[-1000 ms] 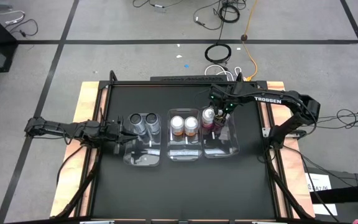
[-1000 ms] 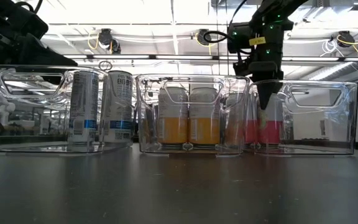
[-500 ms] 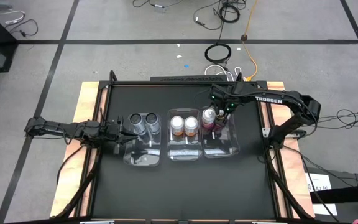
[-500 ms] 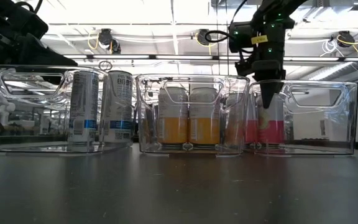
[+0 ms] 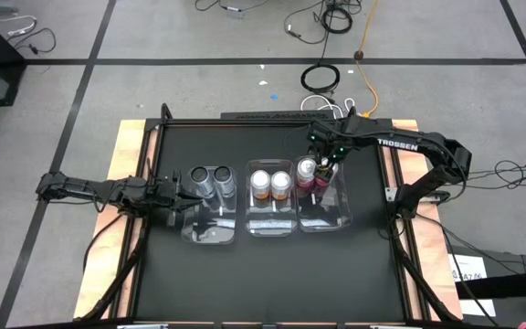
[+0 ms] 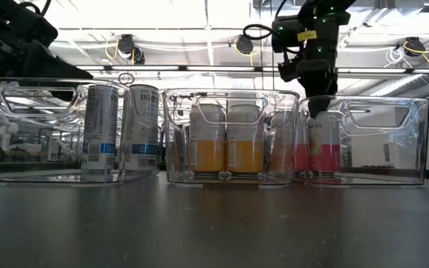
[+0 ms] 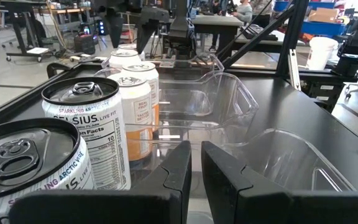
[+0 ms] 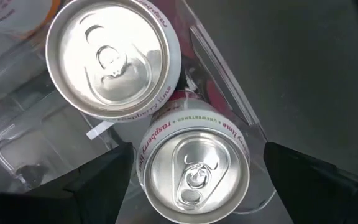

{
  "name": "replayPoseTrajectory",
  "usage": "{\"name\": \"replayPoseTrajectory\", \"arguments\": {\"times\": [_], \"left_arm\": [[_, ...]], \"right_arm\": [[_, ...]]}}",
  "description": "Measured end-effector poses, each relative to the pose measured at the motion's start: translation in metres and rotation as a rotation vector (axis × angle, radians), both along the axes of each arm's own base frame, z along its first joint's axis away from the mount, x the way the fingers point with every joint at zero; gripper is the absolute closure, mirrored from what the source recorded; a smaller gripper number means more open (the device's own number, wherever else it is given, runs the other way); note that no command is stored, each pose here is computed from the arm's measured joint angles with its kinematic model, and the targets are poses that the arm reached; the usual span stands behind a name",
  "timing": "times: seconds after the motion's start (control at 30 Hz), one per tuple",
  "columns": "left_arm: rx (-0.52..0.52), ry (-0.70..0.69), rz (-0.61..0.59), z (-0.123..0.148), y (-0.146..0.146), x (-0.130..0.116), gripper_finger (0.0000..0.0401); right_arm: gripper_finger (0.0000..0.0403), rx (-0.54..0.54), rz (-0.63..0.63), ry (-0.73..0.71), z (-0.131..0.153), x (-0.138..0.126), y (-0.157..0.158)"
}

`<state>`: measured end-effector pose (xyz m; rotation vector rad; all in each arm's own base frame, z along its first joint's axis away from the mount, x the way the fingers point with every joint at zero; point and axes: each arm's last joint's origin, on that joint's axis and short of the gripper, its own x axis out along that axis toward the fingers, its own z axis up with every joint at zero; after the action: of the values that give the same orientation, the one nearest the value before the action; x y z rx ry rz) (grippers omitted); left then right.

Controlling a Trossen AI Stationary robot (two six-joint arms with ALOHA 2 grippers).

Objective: Sort soda cans
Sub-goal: Return to Home Position

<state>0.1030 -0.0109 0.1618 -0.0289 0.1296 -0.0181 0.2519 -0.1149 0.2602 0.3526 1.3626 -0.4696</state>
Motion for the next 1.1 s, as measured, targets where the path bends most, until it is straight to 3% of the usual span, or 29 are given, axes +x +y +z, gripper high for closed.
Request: {"name": "replayPoseTrajectory", "arguments": {"times": [0.4, 0.57, 0.83, 1.0, 1.1], "left_arm": [[0.0, 0.0, 0.0, 0.0, 0.0, 0.0, 0.0351], [0.0, 0.0, 0.0, 0.0, 0.0, 0.0, 0.0351], [0.0, 0.0, 0.0, 0.0, 0.0, 0.0, 0.0351], [0.0, 0.0, 0.0, 0.0, 0.0, 0.0, 0.0351], [0.0, 0.0, 0.0, 0.0, 0.0, 0.0, 0.0351]], "right_arm": [[0.005, 0.028, 0.03, 0.054, 0.016, 0.0, 0.014], [0.005, 0.011, 0.064, 0.0, 0.035, -0.004, 0.032], [0.005, -0.021, 0.058, -0.165, 0.072, -0.032, 0.059], [0.005, 0.045, -0.125, -0.15, 0.084, -0.059, 0.078], [0.005, 0.043, -0.088, -0.168, 0.085, -0.07, 0.091]]}}
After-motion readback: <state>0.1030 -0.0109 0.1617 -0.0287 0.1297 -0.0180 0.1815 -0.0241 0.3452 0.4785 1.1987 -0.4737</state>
